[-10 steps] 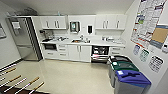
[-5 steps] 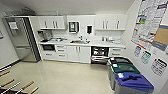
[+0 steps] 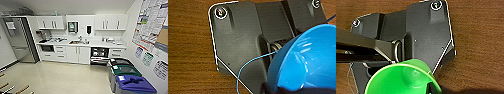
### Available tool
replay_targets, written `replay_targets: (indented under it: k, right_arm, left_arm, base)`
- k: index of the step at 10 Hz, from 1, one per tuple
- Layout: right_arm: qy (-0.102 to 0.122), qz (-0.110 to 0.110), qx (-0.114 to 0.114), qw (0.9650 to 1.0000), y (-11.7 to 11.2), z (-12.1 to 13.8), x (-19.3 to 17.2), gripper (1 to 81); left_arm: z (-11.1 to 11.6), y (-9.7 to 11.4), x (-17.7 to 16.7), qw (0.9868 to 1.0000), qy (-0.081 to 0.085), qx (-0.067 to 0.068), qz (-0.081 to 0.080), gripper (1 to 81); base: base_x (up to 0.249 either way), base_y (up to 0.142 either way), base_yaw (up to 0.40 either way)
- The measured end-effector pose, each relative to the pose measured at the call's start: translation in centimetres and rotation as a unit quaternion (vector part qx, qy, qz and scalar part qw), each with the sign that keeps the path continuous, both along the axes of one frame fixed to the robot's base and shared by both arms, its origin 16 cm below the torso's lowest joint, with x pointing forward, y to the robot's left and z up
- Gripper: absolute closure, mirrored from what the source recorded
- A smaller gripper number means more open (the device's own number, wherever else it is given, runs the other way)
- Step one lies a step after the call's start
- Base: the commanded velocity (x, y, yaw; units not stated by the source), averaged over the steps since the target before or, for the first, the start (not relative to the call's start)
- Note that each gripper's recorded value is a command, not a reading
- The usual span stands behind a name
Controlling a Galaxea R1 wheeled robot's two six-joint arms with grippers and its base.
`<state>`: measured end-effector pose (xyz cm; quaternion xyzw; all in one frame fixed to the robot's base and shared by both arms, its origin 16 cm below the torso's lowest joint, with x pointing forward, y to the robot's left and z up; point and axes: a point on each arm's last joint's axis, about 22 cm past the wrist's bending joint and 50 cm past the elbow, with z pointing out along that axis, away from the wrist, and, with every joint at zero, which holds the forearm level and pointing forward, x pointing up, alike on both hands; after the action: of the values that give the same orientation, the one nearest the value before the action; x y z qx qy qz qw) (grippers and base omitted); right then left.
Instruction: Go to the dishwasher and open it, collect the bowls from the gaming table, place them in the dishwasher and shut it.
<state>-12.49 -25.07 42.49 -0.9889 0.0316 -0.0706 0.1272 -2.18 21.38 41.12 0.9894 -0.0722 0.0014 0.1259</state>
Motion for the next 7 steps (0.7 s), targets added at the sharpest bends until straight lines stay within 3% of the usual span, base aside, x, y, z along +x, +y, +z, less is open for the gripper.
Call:
replay_targets:
  k: [7]
  right_arm:
    - [-0.002,0.0,0.002,1.0,0.4,-0.02,0.33,81.1]
  left_arm:
    - [-0.02,0.33,0.16,1.0,-0.001,0.002,0.0,81.1]
  base:
    - [0.133,0.0,0.0]
